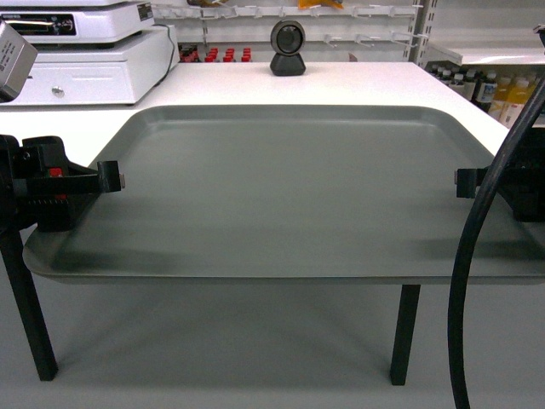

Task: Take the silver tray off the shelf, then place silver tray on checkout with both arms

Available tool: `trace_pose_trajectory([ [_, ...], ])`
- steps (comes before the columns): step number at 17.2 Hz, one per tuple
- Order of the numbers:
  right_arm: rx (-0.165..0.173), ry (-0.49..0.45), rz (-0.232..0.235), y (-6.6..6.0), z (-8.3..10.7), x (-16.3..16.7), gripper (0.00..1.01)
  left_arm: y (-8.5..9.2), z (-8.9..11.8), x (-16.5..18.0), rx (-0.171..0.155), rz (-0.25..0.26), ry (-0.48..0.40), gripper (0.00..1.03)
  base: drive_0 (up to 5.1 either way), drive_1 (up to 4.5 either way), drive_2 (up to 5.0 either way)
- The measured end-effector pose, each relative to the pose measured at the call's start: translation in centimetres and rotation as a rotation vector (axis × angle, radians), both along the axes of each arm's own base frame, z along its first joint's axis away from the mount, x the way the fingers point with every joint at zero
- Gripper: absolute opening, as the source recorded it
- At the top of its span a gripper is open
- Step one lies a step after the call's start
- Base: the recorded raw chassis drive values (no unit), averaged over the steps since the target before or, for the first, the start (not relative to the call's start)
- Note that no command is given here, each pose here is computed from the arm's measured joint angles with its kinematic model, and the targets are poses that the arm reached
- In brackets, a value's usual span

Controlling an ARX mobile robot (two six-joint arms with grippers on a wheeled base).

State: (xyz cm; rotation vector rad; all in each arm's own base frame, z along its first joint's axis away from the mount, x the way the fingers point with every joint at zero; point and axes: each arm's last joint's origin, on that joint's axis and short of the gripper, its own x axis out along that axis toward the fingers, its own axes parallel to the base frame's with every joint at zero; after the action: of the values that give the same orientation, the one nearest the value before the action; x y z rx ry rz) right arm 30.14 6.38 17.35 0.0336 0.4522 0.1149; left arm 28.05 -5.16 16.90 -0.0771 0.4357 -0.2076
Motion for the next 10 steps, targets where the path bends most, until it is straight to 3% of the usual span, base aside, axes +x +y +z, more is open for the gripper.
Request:
trace_pose_trajectory([
  [10,0.000,-0.002,0.000,0.00,0.02,0.01,0.03,-0.01,0.01,0.00,0.000,0.000,-0.001,0.04,0.1,4.24,-4.1],
])
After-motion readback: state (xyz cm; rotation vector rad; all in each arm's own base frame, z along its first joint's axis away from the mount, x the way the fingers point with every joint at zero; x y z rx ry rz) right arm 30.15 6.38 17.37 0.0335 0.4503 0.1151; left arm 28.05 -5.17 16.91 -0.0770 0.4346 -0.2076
